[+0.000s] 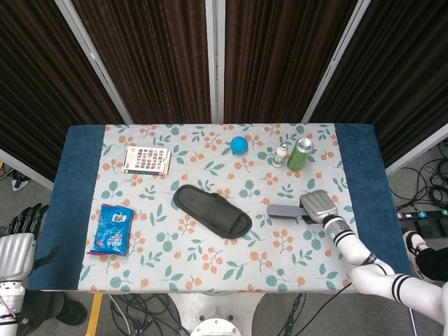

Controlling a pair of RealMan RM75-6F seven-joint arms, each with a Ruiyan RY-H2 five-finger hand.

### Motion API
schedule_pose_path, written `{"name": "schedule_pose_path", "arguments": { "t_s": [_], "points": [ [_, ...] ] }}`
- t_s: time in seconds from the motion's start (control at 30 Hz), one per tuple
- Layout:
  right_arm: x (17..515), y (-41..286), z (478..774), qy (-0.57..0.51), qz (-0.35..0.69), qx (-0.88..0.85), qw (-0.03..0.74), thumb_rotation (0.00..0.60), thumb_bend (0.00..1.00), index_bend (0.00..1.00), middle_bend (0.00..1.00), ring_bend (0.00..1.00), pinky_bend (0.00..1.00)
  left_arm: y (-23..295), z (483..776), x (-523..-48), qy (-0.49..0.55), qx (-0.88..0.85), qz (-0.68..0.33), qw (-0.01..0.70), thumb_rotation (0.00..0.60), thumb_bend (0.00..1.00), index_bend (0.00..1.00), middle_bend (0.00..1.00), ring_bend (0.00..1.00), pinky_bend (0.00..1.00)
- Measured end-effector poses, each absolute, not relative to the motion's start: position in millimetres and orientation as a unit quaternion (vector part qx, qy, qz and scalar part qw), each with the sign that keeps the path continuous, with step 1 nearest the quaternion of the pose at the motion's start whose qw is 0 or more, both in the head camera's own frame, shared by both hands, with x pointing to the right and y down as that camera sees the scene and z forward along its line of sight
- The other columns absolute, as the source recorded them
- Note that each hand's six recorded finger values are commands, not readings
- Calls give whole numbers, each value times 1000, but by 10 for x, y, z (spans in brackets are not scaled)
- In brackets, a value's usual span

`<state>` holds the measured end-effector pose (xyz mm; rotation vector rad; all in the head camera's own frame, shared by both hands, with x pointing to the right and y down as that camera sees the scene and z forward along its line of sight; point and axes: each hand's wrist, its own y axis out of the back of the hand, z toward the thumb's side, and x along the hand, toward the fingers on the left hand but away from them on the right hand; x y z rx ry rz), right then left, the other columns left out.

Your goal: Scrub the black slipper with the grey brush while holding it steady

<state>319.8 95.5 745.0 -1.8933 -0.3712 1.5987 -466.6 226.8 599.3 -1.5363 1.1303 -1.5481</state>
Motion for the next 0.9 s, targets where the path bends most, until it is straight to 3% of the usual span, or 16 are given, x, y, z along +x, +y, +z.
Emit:
{"name": "schedule_pose_path", "arguments": {
  "t_s": [0.27,0.43,0.63,0.9],
  "points": [
    [3213,829,7102,-177,572,-728,335,600,462,1000,1000,1000,1000,2020,6037,-4474,423,-627,-553,349,600,276,119,163,83,138],
    [3060,749,6862,-208,523,-747,354,600,451,1000,1000,1000,1000,1662,6153,-4157,396,-675,-506,364,600,265,119,163,83,138],
    [2839,528,6606,-240,474,-761,372,600,440,1000,1000,1000,1000,1145,6394,-3576,331,-743,-443,376,600,264,119,162,83,138],
    [2701,390,6502,-246,469,-752,392,600,431,1000,1000,1000,1000,650,6920,-2675,206,-802,-412,381,600,265,119,143,83,138]
  ]
}}
